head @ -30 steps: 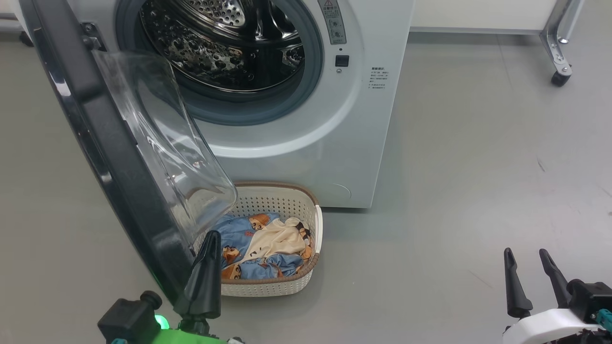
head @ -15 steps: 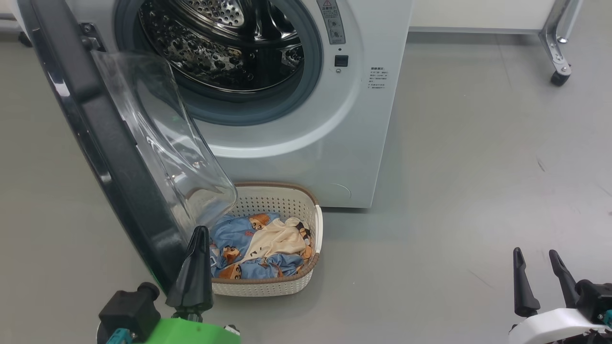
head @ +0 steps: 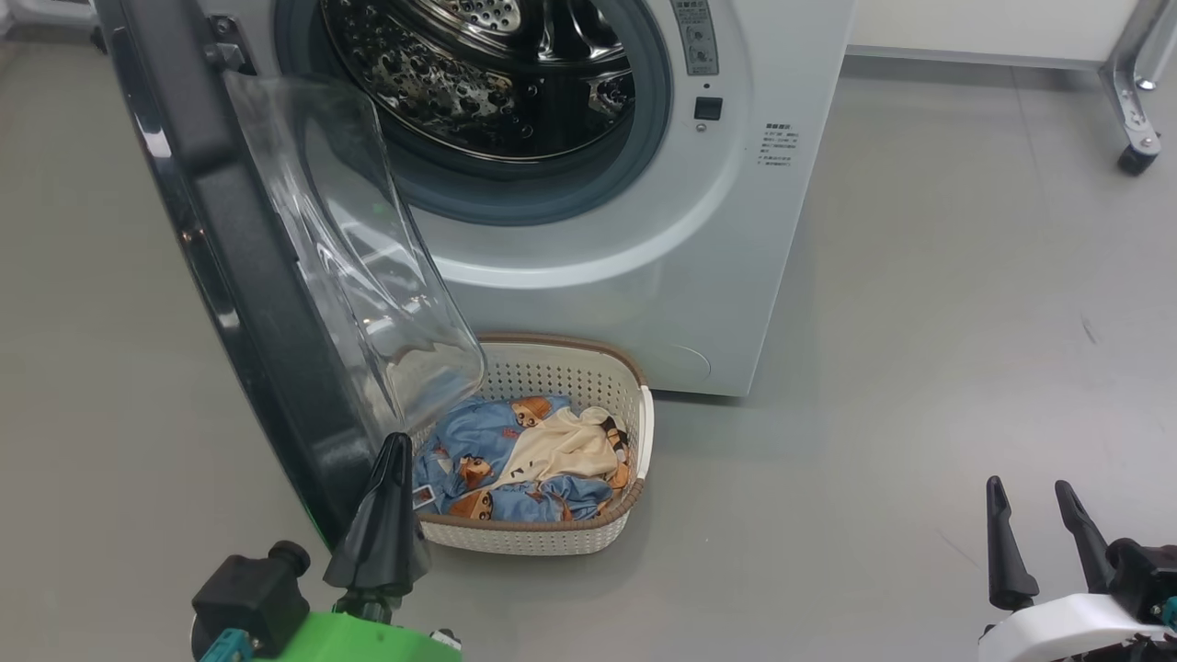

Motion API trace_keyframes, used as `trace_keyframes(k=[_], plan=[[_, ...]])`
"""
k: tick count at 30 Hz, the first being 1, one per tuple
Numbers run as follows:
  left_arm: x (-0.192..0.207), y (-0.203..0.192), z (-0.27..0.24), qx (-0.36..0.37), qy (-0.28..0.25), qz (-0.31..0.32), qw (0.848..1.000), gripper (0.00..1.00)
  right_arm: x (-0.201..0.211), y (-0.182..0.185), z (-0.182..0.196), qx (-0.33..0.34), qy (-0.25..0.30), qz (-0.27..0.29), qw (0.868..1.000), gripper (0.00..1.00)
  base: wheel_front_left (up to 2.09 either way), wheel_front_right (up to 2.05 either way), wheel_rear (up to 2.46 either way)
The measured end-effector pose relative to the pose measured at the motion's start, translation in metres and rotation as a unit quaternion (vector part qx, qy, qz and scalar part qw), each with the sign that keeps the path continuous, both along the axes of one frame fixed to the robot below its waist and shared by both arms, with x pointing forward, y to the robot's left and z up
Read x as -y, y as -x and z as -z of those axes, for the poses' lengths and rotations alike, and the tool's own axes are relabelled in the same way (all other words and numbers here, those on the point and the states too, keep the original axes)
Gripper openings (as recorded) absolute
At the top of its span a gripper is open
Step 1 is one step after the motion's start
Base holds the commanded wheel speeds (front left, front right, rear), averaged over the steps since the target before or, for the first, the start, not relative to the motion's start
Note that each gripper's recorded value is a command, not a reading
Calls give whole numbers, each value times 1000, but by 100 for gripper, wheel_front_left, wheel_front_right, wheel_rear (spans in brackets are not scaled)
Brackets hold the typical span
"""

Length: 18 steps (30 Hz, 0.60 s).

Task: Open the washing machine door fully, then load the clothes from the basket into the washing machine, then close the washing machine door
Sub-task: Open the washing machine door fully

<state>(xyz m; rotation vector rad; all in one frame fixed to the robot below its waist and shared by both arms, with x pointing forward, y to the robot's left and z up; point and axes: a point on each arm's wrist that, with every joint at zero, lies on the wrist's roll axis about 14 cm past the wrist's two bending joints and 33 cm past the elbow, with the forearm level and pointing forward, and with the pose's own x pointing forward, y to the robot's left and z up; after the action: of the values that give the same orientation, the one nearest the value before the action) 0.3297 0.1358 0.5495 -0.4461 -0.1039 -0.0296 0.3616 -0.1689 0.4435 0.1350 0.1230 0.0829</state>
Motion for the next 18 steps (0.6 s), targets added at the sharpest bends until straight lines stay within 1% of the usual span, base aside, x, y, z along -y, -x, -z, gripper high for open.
trace_keyframes(k=[18], plan=[[-42, 4, 6, -10, -9, -72, 997, 0, -33, -15, 12, -17, -6, -46, 999, 100, 0, 0, 0]])
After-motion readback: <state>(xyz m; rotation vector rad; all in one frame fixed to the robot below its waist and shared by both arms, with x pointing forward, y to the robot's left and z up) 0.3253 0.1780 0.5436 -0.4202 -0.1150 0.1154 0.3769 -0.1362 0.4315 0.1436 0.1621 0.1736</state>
